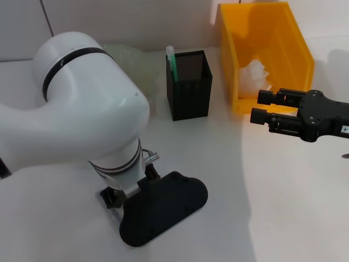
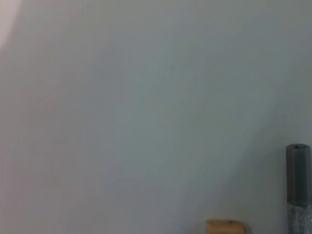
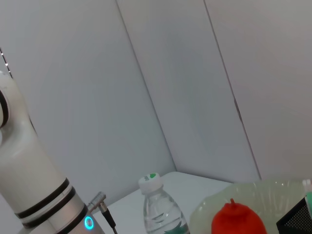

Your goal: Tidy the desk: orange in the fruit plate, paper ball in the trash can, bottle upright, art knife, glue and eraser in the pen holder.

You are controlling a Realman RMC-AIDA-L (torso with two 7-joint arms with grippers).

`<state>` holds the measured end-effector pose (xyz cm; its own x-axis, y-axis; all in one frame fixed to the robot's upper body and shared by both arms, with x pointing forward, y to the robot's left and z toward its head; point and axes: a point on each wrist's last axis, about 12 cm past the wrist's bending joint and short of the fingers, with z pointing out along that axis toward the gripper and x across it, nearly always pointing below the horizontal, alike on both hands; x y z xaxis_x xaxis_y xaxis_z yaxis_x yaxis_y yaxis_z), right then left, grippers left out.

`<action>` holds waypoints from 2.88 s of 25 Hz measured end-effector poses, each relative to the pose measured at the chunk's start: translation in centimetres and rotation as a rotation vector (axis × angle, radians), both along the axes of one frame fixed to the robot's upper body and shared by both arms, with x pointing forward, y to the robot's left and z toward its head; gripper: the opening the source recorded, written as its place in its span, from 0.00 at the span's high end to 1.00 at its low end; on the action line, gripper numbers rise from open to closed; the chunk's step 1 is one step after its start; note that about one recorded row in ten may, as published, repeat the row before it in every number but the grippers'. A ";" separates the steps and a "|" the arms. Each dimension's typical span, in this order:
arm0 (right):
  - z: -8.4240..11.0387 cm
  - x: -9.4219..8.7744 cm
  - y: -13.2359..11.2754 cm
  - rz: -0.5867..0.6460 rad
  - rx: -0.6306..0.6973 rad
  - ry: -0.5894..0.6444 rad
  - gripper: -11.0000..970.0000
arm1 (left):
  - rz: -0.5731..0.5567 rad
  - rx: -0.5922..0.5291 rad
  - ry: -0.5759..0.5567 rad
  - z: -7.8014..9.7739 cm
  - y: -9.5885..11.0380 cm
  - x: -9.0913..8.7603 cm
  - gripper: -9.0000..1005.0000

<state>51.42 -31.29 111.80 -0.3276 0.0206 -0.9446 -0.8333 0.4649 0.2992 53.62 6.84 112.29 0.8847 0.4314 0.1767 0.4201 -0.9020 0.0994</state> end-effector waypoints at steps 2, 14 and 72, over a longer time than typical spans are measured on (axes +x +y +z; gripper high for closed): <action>0.0 0.0 0.0 0.001 0.000 0.000 0.35 | -0.004 0.003 -0.001 0.0 0.0 0.0 0.65; 0.0 0.0 0.1 0.005 0.003 0.000 0.35 | -0.009 0.001 -0.002 -0.2 0.0 -0.2 0.72; 4.2 -3.0 -7.8 -0.276 0.361 -0.307 0.35 | 0.934 -1.518 0.845 2.9 7.8 0.2 0.72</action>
<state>48.41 -39.08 116.03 0.0252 0.4078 -0.9127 -0.7689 0.5913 0.2430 53.86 14.64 115.21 -0.0224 0.0961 -0.9951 0.9774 0.2114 -0.0016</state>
